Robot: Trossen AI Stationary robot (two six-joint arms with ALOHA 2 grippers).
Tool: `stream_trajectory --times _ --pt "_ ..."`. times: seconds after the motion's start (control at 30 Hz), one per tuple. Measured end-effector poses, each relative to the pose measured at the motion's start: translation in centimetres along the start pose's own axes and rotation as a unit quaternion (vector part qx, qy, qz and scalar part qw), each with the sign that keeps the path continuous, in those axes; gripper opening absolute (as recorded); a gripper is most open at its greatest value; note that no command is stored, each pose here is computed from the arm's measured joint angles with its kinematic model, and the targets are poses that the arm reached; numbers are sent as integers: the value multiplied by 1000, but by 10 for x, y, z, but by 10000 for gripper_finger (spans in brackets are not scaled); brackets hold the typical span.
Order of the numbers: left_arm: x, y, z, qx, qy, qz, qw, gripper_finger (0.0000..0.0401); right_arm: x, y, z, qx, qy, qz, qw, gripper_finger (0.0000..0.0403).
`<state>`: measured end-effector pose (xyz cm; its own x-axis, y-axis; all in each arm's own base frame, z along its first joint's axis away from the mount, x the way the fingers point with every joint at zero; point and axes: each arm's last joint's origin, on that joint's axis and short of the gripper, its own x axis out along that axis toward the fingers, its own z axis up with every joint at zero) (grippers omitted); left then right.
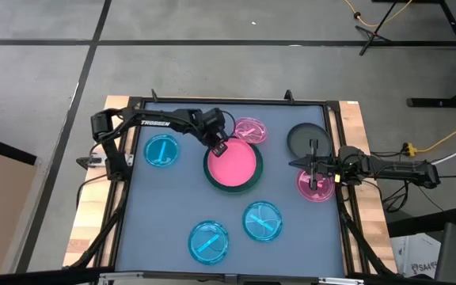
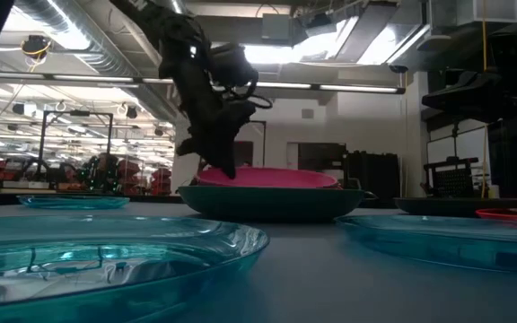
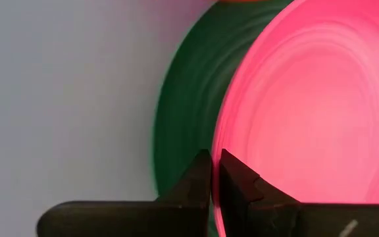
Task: Stack plastic plates
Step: Stack the pink plate on top of the green plate
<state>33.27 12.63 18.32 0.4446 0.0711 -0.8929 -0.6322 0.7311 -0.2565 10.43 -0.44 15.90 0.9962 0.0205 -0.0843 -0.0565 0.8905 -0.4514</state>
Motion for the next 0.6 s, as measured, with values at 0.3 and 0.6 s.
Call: stream_trajectory --times 0.3,0.6 --pt "7 4 0 -5 9 1 1000 8 0 0 0 0 0 0 1000 2" --pt "7 3 0 -2 7 6 1000 17 0 -1 -1 0 8 -13 1000 2"
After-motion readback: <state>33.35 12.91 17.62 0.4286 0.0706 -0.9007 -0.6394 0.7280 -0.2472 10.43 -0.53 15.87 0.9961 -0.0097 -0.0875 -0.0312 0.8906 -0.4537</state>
